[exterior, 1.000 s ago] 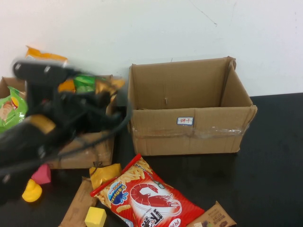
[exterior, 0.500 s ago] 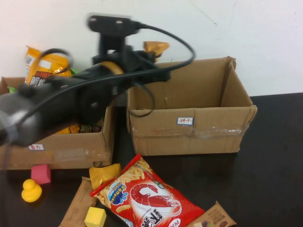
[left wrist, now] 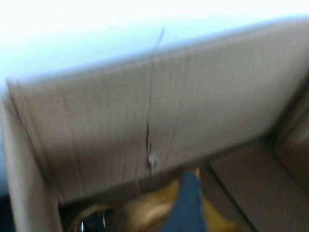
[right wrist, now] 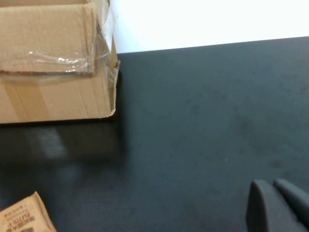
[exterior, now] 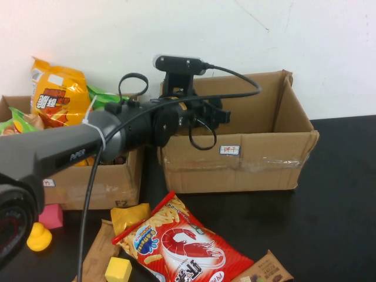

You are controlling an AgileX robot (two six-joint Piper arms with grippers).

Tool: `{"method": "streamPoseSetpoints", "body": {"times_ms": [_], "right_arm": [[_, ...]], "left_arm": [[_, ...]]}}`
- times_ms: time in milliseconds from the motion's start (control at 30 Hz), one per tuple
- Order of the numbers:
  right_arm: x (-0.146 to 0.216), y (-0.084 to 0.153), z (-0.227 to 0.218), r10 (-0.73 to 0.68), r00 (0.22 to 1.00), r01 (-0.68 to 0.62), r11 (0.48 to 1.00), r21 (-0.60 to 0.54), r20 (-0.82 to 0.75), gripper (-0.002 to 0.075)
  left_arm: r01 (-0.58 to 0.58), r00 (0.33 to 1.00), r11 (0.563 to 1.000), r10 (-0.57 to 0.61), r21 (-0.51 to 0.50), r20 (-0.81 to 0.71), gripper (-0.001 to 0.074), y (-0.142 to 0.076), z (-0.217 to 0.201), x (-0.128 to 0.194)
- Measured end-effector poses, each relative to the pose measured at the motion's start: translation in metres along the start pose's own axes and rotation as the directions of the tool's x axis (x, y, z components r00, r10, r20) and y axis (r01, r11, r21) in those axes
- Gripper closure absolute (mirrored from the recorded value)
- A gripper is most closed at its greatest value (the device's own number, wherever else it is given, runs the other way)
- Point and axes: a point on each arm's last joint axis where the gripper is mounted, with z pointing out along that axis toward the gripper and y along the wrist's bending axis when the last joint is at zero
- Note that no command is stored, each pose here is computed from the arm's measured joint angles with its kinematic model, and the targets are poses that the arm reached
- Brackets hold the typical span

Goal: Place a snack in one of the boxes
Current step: Place the biscuit in the biscuit box, then pick up the biscuit

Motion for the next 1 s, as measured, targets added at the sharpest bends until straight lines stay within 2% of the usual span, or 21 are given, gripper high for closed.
{"method": "streamPoseSetpoints", "body": {"times_ms": [33,100,200,267,367,433,467,533,633,767,900,1000], "right_arm": [[0.000,0.000,0.000,0.000,1.000,0.000,1.000,0.000,0.000,0.0727],[0.000,0.000,0.000,0.000,1.000,0.000,1.000,0.000,0.000,0.0727],[0.000,0.000,0.000,0.000,1.000,0.000,1.000,0.000,0.000,0.0727],[0.000,0.000,0.000,0.000,1.000,0.000,1.000,0.000,0.000,0.0727],[0.000,0.000,0.000,0.000,1.000,0.000,1.000,0.000,0.000,0.0727],[0.000,0.000,0.000,0.000,1.000,0.000,1.000,0.000,0.000,0.0727],[0.000,0.000,0.000,0.000,1.000,0.000,1.000,0.000,0.000,0.0727],[0.000,0.000,0.000,0.000,1.000,0.000,1.000,0.000,0.000,0.0727],[0.000,0.000,0.000,0.000,1.000,0.000,1.000,0.000,0.000,0.0727],[0.000,0.000,0.000,0.000,1.000,0.000,1.000,0.000,0.000,0.0727],[0.000,0.000,0.000,0.000,1.000,0.000,1.000,0.000,0.000,0.0727],[0.000,0.000,0.000,0.000,1.000,0.000,1.000,0.000,0.000,0.0727]], "left_arm": [[0.002,1.000,1.000,-0.002,0.000,-0.022,0.0191,0.000,-0.001,0.001],[0.007,0.999,1.000,-0.007,0.003,-0.042,0.0153,-0.002,-0.008,-0.004],[0.005,0.997,1.000,-0.003,0.017,-0.072,0.0173,-0.007,-0.034,-0.023],[-0.026,0.995,0.999,0.029,0.031,-0.092,0.0246,-0.012,-0.057,-0.038],[-0.088,0.987,0.995,0.094,0.057,-0.129,0.0427,-0.018,-0.098,-0.057],[-0.127,0.977,0.989,0.137,0.075,-0.165,0.0571,-0.020,-0.126,-0.059],[-0.134,0.974,0.988,0.146,0.082,-0.175,0.0619,-0.021,-0.138,-0.059],[-0.130,0.962,0.987,0.149,0.099,-0.227,0.0686,-0.020,-0.158,-0.045],[-0.162,0.931,0.976,0.200,0.145,-0.305,0.0722,-0.018,-0.177,-0.014],[-0.264,0.837,0.920,0.368,0.290,-0.405,0.0732,-0.030,-0.188,0.024],[-0.304,0.716,0.845,0.507,0.439,-0.480,0.0733,-0.054,-0.184,0.055],[-0.310,0.645,0.807,0.567,0.502,-0.512,0.0681,-0.070,-0.173,0.074]]}}
